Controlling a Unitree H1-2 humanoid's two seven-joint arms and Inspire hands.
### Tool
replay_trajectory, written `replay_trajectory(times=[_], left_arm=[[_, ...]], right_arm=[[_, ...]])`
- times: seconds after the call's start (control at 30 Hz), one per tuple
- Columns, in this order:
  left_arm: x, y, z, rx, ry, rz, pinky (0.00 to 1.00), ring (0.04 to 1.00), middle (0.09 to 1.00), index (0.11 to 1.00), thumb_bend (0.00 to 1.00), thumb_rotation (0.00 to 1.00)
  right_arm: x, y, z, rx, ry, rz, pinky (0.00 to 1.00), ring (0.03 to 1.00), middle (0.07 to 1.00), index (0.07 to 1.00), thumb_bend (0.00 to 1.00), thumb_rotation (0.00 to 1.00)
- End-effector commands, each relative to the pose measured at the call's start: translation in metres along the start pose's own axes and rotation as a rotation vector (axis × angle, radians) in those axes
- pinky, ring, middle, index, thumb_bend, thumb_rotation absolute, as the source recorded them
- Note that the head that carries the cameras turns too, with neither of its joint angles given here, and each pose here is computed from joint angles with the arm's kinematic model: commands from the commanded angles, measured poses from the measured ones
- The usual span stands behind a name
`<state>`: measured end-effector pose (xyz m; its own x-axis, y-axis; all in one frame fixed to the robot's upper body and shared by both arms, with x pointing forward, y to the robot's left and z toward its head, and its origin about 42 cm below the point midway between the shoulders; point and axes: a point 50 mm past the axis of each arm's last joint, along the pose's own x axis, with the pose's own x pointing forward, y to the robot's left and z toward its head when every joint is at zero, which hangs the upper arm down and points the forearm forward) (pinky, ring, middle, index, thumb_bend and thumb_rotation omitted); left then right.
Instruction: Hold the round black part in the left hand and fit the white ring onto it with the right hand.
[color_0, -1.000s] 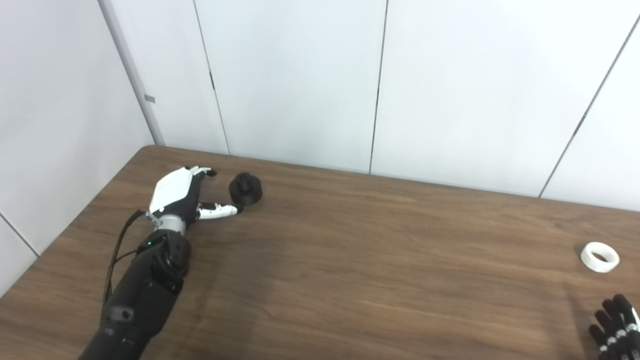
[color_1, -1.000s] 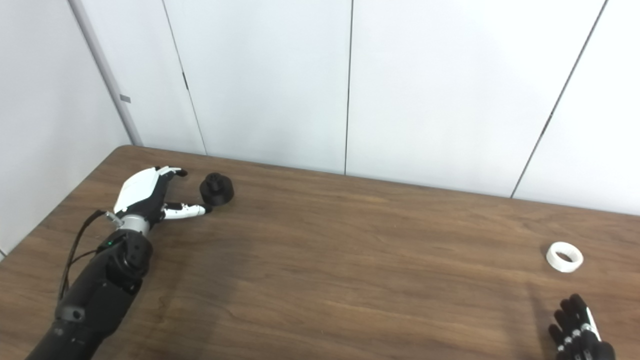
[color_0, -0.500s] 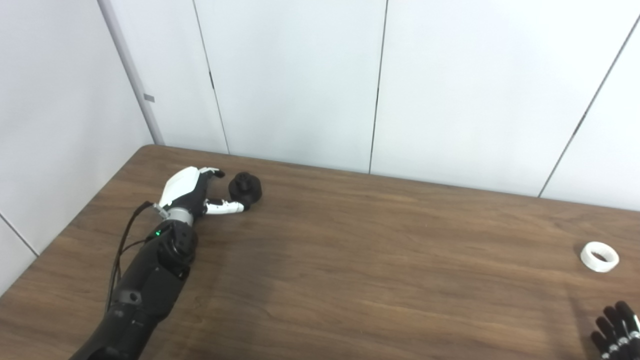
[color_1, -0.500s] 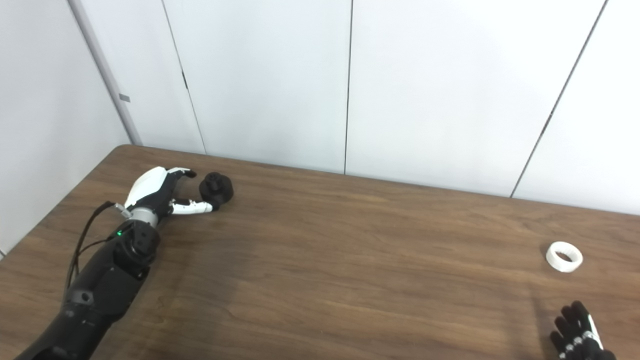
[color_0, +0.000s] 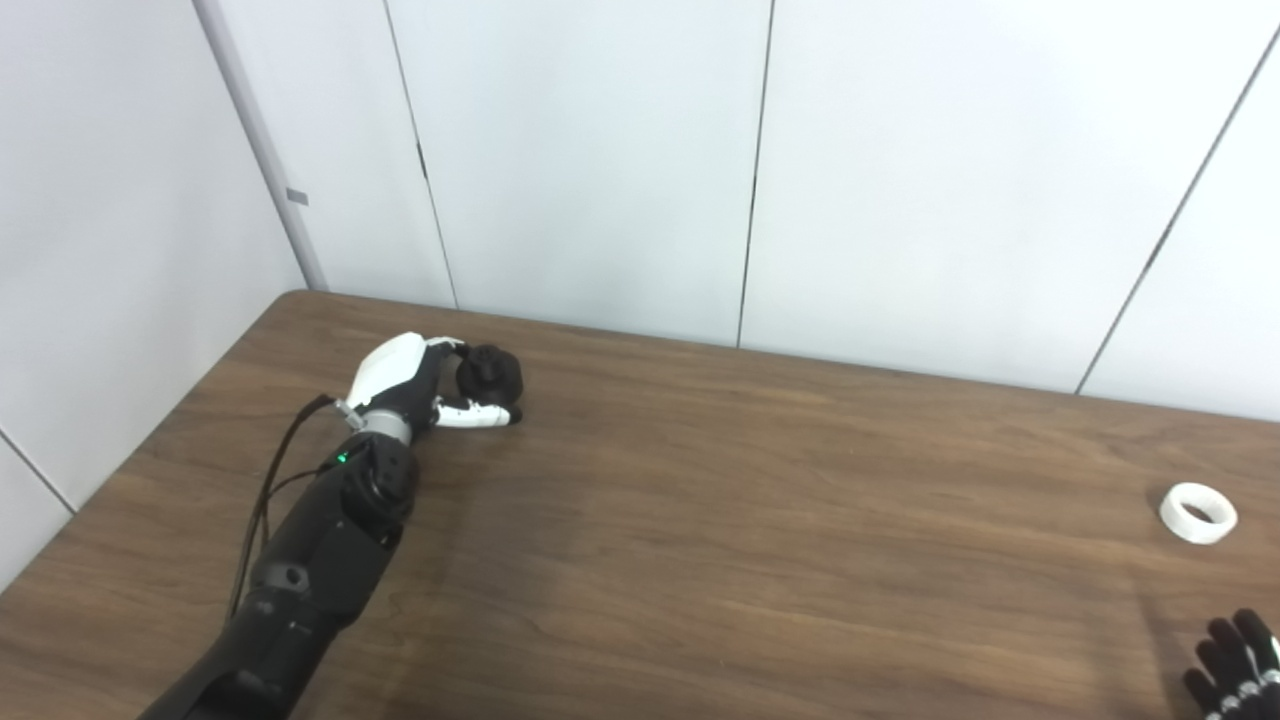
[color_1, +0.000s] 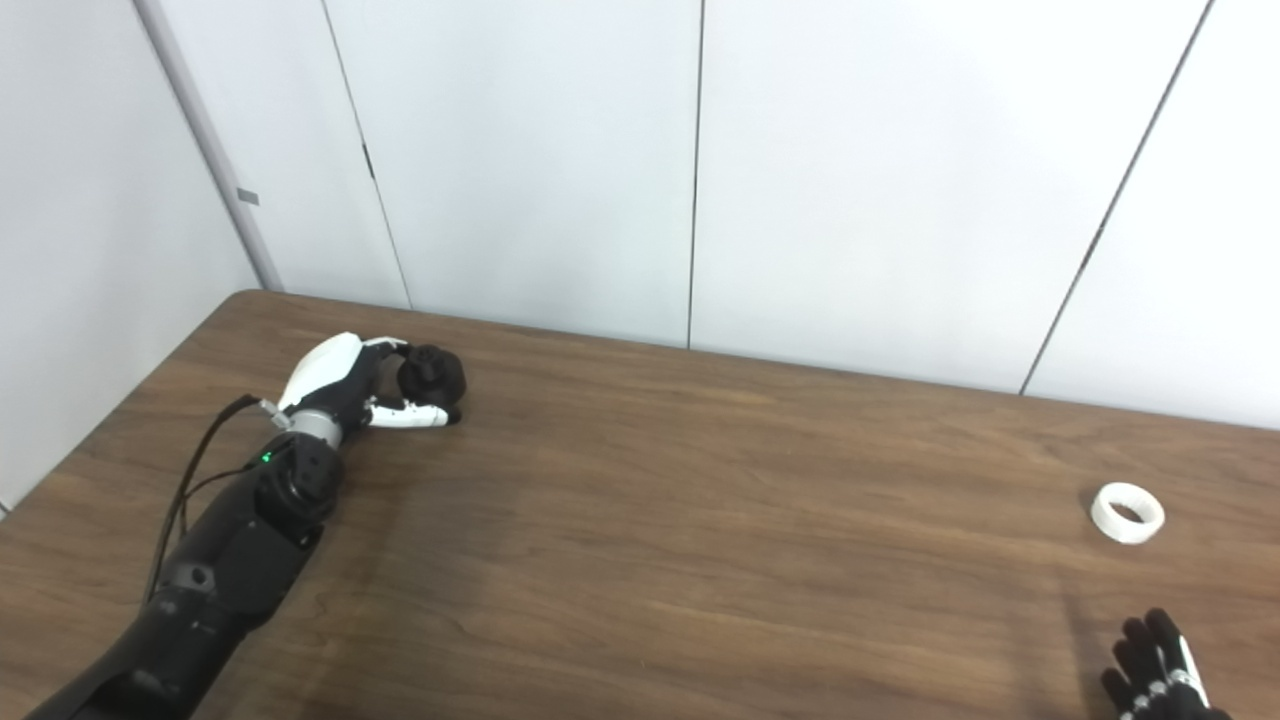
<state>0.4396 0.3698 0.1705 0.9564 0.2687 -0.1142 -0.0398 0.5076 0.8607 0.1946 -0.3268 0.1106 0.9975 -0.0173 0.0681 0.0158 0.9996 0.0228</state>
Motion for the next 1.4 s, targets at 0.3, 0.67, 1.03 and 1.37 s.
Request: replay_trajectory(times=[0.3,0.67,1.03,1.37], left_arm=[[0.0179,0.0298,0.0222,0.007,-0.051,0.093,1.0,0.995,0.926,0.823,0.92,0.41],[0.0166,0.0356,0.0208,0.009,-0.026,0.105,1.0,0.99,0.926,0.817,0.91,0.37],[0.0173,0.0372,0.0158,0.018,-0.012,0.105,1.0,0.993,0.926,0.799,0.9,0.37],[0.018,0.0383,0.0163,0.012,-0.004,0.104,1.0,0.994,0.926,0.771,0.89,0.35]], right_arm=[[-0.0205,0.0024,-0.0172,0.032,0.076,-0.025,1.0,0.999,0.993,1.0,0.56,1.0],[-0.0223,0.0011,-0.0151,0.027,0.074,-0.022,1.0,1.0,0.989,1.0,0.56,1.0],[-0.0225,-0.0017,-0.0162,0.026,0.066,-0.017,1.0,1.0,0.99,1.0,0.54,1.0],[-0.0228,-0.0014,-0.0158,0.028,0.063,-0.019,1.0,0.995,0.987,1.0,0.54,1.0]])
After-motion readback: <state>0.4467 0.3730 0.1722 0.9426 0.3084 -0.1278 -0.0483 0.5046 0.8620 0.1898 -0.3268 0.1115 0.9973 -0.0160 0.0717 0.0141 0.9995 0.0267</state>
